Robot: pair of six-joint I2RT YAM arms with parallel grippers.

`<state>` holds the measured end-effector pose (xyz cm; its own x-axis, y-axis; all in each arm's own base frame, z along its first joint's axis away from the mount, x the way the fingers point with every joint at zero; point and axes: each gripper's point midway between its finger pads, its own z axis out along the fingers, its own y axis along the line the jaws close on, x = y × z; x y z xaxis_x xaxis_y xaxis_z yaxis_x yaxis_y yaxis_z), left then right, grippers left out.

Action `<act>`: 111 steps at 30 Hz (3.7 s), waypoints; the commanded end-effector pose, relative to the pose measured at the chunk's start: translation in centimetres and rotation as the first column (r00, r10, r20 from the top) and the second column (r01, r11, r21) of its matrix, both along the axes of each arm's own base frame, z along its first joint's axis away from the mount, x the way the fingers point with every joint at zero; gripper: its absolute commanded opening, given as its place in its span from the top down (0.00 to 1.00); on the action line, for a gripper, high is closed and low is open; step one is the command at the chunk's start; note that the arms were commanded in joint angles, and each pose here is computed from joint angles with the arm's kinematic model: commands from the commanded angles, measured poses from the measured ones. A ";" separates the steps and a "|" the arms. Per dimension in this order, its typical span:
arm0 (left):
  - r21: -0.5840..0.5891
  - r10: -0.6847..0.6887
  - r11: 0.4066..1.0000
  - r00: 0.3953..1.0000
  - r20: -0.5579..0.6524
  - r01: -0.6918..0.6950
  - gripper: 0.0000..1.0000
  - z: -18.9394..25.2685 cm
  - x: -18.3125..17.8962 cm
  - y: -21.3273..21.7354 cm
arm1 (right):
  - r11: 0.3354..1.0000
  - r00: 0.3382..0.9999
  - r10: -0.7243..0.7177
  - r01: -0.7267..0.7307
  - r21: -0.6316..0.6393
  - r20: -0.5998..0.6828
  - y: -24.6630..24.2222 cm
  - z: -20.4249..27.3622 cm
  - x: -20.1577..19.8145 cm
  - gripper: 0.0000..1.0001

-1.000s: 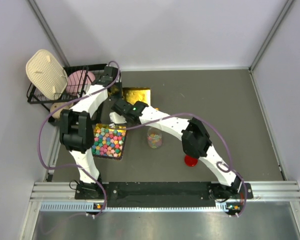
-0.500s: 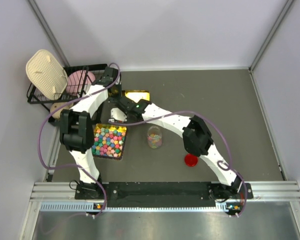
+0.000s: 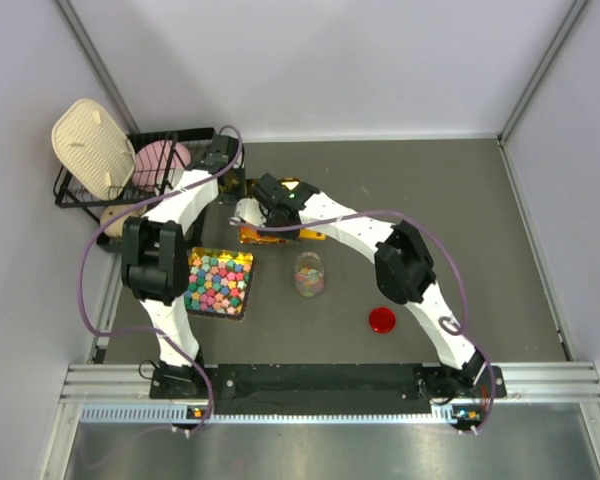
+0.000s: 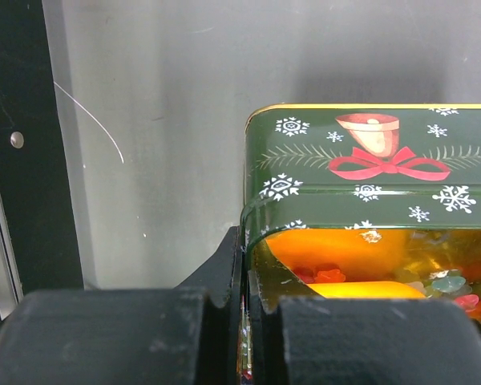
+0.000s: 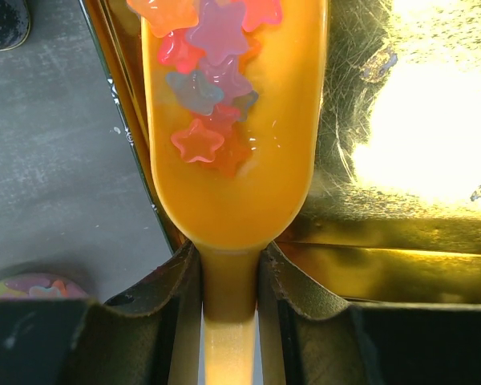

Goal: Pack the candies
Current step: Place the fake candies in the packing bottle.

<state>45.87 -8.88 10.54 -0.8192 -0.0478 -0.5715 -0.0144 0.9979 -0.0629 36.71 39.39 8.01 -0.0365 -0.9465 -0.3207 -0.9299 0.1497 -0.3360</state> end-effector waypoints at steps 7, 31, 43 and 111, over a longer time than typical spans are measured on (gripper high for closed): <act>-0.072 -0.012 0.997 0.997 0.073 0.017 1.00 2.6 1.3 -1.5 | 0.984 0.991 -0.129 0.124 0.130 0.032 -1.6 5.0 2.9 1.00; -0.056 0.004 0.998 0.999 0.054 -0.001 1.00 2.0 1.6 -0.8 | 0.938 0.976 -0.212 0.215 0.272 -0.041 -7.2 9.8 4.0 1.00; -0.052 0.013 0.999 0.998 0.055 -0.010 1.00 2.1 1.7 -0.4 | 0.933 0.981 -0.194 0.194 0.302 -0.032 -8.9 10.8 2.3 1.00; 0.006 0.006 1.000 0.991 -0.133 -0.005 1.00 -4.4 3.0 -0.1 | 0.902 0.938 0.299 -0.218 -0.374 0.175 -17.6 15.0 -11.4 1.00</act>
<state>48.56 -8.79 5.68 -0.8931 -0.0450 -0.4476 -0.0320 0.9988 -0.0366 24.36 21.37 21.03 0.2584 -0.9656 0.0273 -0.8549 -0.2418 -0.4591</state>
